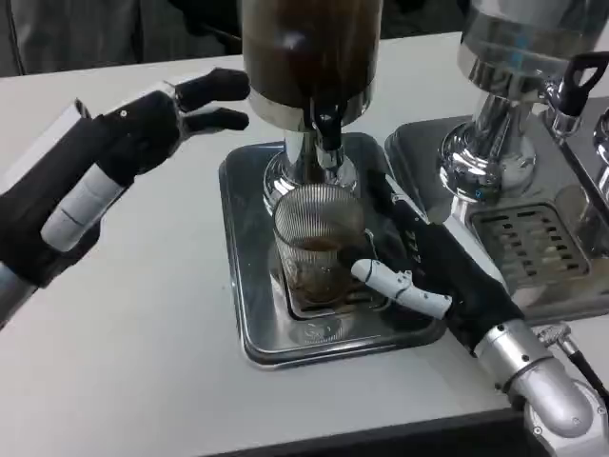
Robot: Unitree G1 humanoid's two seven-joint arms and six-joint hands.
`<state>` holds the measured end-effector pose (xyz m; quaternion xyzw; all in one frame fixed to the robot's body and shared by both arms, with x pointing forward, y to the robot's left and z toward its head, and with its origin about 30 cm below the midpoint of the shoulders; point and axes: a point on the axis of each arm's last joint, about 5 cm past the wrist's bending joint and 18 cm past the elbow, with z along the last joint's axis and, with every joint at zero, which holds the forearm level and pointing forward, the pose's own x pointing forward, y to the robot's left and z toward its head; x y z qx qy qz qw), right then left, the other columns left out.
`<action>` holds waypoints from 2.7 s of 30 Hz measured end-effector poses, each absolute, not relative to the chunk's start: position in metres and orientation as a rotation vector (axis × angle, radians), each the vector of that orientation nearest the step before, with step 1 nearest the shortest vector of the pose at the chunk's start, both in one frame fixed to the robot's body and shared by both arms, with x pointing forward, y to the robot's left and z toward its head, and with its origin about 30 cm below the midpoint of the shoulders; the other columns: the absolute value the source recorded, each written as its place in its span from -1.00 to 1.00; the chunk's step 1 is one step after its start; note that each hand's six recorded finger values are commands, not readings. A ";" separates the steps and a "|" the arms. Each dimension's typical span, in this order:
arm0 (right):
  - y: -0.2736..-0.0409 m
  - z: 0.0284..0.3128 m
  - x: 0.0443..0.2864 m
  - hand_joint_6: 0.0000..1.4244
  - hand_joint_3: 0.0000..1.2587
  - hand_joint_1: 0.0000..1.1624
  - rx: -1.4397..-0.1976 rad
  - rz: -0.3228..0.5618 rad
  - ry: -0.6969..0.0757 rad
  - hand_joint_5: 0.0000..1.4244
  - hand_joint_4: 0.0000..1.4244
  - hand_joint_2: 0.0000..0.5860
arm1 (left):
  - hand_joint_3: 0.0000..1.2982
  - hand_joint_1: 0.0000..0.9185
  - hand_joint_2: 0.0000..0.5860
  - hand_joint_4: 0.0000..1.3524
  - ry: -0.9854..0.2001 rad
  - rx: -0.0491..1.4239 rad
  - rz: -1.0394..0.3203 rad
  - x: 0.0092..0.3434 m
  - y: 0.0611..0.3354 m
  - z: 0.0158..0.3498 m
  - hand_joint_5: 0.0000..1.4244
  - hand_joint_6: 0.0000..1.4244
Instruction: Grasp the cup under the faucet to collect the drink, then remove the cup.
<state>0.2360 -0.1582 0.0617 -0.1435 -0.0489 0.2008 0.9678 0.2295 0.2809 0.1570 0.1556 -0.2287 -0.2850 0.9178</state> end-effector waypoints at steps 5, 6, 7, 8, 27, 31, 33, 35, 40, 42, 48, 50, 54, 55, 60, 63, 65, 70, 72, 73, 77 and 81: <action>-0.159 0.060 0.236 -1.00 -1.00 -0.04 -0.286 0.413 -0.095 -1.00 -1.00 -0.27 | -0.63 -1.00 -0.60 -0.74 -0.430 0.323 -0.564 0.223 0.286 0.148 -0.66 -0.77; -0.159 0.060 0.236 -1.00 -1.00 -0.04 -0.287 0.415 -0.096 -1.00 -1.00 -0.26 | -0.62 -1.00 -0.60 -0.73 -0.417 0.328 -0.562 0.222 0.287 0.146 -0.66 -0.77; -0.159 0.061 0.236 -1.00 -1.00 -0.01 -0.289 0.417 -0.097 -1.00 -1.00 -0.28 | -0.62 -1.00 -0.60 -0.73 -0.406 0.331 -0.560 0.221 0.287 0.144 -0.66 -0.77; -0.158 0.061 0.237 -1.00 -1.00 -0.01 -0.291 0.418 -0.098 -1.00 -1.00 -0.28 | -0.62 -1.00 -0.59 -0.73 -0.398 0.336 -0.559 0.220 0.288 0.142 -0.66 -0.77; -0.145 0.058 0.239 -1.00 -1.00 0.01 -0.302 0.419 -0.092 -1.00 -1.00 -0.28 | -0.56 -1.00 -0.57 -0.70 -0.304 0.328 -0.523 0.210 0.294 0.125 -0.64 -0.76; -0.143 0.058 0.240 -1.00 -1.00 0.01 -0.306 0.426 -0.093 -1.00 -1.00 -0.28 | -0.53 -1.00 -0.56 -0.68 -0.283 0.334 -0.522 0.209 0.295 0.123 -0.62 -0.74; -0.142 0.057 0.240 -1.00 -1.00 0.01 -0.304 0.431 -0.094 -1.00 -1.00 -0.28 | -0.52 -1.00 -0.56 -0.67 -0.277 0.334 -0.519 0.208 0.296 0.122 -0.62 -0.74; -0.140 0.056 0.241 -1.00 -1.00 0.01 -0.300 0.435 -0.097 -1.00 -1.00 -0.28 | -0.51 -1.00 -0.56 -0.66 -0.265 0.337 -0.516 0.206 0.297 0.121 -0.62 -0.74; -0.134 0.054 0.241 -0.93 -1.00 0.06 -0.302 0.440 -0.103 -1.00 -1.00 -0.31 | -0.50 -1.00 -0.52 -0.64 -0.241 0.346 -0.506 0.202 0.301 0.119 -0.60 -0.74; -0.130 0.054 0.241 -0.87 -1.00 0.10 -0.303 0.442 -0.108 -1.00 -1.00 -0.30 | -0.50 -1.00 -0.52 -0.64 -0.234 0.345 -0.500 0.201 0.302 0.118 -0.60 -0.74; -0.123 0.054 0.244 -0.73 -1.00 0.21 -0.318 0.443 -0.120 -0.96 -1.00 -0.32 | -0.49 -1.00 -0.52 -0.64 -0.225 0.348 -0.494 0.199 0.303 0.117 -0.59 -0.74; -0.122 0.053 0.244 -0.69 -1.00 0.23 -0.324 0.445 -0.119 -0.91 -1.00 -0.32 | -0.48 -1.00 -0.51 -0.63 -0.222 0.349 -0.492 0.199 0.304 0.117 -0.59 -0.74; -0.120 0.053 0.245 -0.61 -1.00 0.27 -0.332 0.439 -0.127 -0.85 -1.00 -0.33 | -0.46 -1.00 -0.51 -0.61 -0.207 0.349 -0.486 0.197 0.305 0.115 -0.57 -0.74; -0.120 0.053 0.245 -0.59 -1.00 0.27 -0.334 0.438 -0.128 -0.82 -1.00 -0.33 | -0.46 -1.00 -0.50 -0.61 -0.200 0.349 -0.484 0.196 0.306 0.114 -0.57 -0.74; -0.117 0.053 0.245 -0.43 -1.00 0.31 -0.331 0.434 -0.132 -0.66 -0.94 -0.35 | -0.44 -1.00 -0.52 -0.59 -0.173 0.360 -0.482 0.194 0.307 0.111 -0.56 -0.73; -0.113 0.052 0.244 -0.26 -0.97 0.34 -0.322 0.429 -0.134 -0.52 -0.77 -0.35 | -0.44 -1.00 -0.55 -0.59 -0.167 0.360 -0.480 0.194 0.307 0.110 -0.55 -0.72; -0.111 0.051 0.244 -0.03 -0.88 0.37 -0.322 0.416 -0.133 -0.40 -0.65 -0.35 | -0.44 -1.00 -0.56 -0.59 -0.165 0.361 -0.479 0.194 0.308 0.110 -0.55 -0.72; -0.105 0.050 0.244 0.50 -0.57 0.49 -0.320 0.386 -0.139 -0.05 -0.32 -0.38 | -0.43 -1.00 -0.54 -0.57 -0.154 0.366 -0.477 0.193 0.309 0.110 -0.55 -0.72; -0.101 0.049 0.242 0.63 -0.48 0.52 -0.317 0.367 -0.143 0.05 -0.24 -0.38 | -0.41 -1.00 -0.52 -0.56 -0.148 0.369 -0.476 0.193 0.310 0.110 -0.55 -0.72; -0.098 0.048 0.241 0.68 -0.45 0.52 -0.312 0.346 -0.149 0.08 -0.20 -0.39 | -0.41 -1.00 -0.52 -0.56 -0.145 0.369 -0.475 0.192 0.311 0.110 -0.55 -0.72; -0.092 0.046 0.238 0.81 -0.35 0.60 -0.319 0.309 -0.172 0.21 -0.09 -0.38 | -0.41 -1.00 -0.51 -0.55 -0.139 0.369 -0.473 0.192 0.312 0.109 -0.55 -0.71; -0.089 0.044 0.235 0.92 -0.25 0.63 -0.327 0.266 -0.189 0.31 0.01 -0.38 | -0.41 -1.00 -0.49 -0.55 -0.131 0.368 -0.472 0.190 0.312 0.108 -0.55 -0.71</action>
